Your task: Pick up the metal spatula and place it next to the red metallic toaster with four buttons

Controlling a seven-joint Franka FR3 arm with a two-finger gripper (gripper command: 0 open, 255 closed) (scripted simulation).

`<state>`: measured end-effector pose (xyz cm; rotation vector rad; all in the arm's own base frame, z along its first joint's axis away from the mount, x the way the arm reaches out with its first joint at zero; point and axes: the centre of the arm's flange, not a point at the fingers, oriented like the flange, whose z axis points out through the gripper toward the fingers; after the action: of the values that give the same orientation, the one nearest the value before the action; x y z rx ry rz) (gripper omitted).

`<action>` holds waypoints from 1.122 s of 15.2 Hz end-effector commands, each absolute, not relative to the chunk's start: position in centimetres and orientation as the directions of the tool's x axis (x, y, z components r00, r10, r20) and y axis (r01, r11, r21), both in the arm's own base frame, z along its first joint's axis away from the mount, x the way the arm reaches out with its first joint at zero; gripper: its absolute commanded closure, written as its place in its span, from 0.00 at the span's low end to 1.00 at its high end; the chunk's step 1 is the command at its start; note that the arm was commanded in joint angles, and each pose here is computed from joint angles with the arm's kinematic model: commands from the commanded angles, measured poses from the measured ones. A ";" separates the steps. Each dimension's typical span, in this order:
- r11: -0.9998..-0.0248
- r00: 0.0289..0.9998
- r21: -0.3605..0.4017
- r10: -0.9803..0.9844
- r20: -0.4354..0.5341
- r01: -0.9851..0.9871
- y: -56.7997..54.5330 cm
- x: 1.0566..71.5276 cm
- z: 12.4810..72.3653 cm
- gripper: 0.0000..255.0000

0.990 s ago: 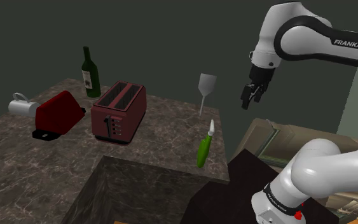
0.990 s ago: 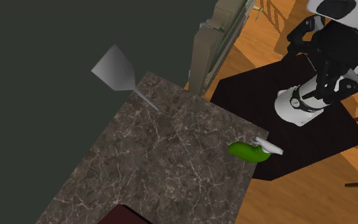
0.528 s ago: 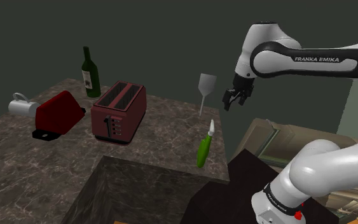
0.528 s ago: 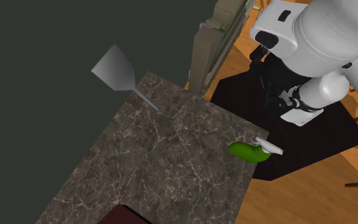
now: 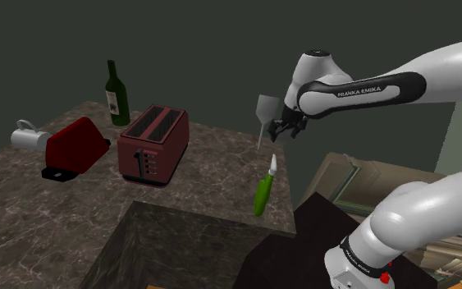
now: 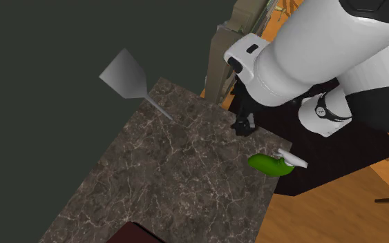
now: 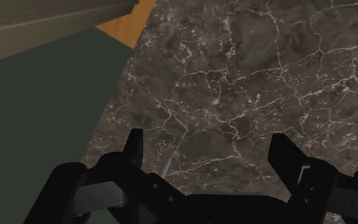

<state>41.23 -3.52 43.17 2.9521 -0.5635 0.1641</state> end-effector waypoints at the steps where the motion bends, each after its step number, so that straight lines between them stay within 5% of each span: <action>1: -0.903 0.902 0.106 -0.397 0.168 -0.417 -4.3 43.1 41.9 0.00; 17: -0.693 0.644 0.046 -0.641 0.418 -0.719 -13.8 56.2 33.3 0.00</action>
<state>55.34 -12.72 33.79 2.6779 -1.0825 0.5338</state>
